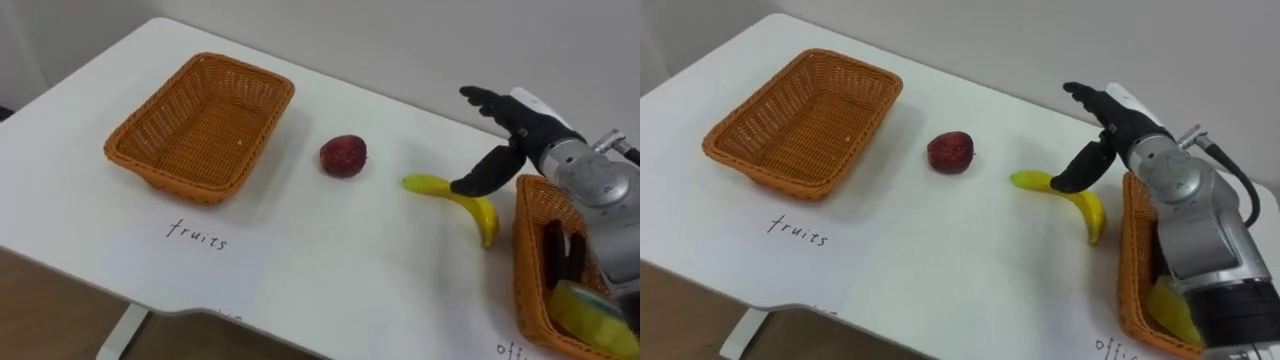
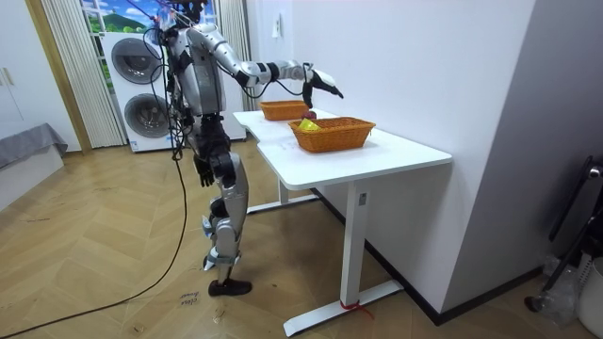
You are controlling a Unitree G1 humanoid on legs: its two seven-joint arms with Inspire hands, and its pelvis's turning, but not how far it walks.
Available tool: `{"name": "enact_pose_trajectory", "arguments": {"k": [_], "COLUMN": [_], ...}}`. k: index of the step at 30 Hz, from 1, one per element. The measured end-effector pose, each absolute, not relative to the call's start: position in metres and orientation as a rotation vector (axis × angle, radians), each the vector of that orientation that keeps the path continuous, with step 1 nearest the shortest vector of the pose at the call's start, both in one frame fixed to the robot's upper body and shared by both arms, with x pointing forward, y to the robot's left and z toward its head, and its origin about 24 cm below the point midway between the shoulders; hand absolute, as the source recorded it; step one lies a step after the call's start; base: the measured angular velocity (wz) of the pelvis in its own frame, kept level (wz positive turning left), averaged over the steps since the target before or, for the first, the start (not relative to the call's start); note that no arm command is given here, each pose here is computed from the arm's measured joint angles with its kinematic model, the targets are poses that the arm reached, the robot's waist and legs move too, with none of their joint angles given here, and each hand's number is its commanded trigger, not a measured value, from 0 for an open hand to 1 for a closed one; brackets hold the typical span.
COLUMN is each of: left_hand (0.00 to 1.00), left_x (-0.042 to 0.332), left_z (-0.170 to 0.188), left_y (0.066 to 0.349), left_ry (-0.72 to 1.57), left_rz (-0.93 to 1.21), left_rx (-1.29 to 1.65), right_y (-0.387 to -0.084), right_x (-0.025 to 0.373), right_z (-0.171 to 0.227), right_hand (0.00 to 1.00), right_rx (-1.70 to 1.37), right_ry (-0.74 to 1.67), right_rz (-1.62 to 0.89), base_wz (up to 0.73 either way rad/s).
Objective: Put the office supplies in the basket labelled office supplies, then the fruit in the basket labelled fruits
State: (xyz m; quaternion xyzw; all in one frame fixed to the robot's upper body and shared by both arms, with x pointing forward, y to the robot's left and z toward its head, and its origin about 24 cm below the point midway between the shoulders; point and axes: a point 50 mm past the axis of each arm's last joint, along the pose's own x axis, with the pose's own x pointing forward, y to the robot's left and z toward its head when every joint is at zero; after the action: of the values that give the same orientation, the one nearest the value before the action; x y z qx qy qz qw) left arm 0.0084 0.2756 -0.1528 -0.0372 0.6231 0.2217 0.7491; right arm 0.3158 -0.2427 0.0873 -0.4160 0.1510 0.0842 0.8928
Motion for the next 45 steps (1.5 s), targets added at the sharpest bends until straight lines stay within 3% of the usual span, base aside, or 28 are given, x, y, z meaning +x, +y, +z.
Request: {"name": "enact_pose_trajectory", "arguments": {"k": [21, 45], "left_hand": [0.00, 0.00], "left_x": [0.004, 0.009], "left_z": [-0.150, -0.144], "left_y": [0.285, 0.298], "left_ry": [1.429, 1.422], "left_rz": [0.399, 0.380], "left_rx": [0.055, 0.135], "right_y": [-0.239, -0.266], "right_x": [0.314, 0.310], "right_z": [0.067, 0.033], "right_hand": [0.00, 0.00], "right_rx": [-1.037, -1.025], "right_ry": [0.408, 0.601], "right_rz": [0.202, 0.160], "base_wz": [0.08, 0.03]}}
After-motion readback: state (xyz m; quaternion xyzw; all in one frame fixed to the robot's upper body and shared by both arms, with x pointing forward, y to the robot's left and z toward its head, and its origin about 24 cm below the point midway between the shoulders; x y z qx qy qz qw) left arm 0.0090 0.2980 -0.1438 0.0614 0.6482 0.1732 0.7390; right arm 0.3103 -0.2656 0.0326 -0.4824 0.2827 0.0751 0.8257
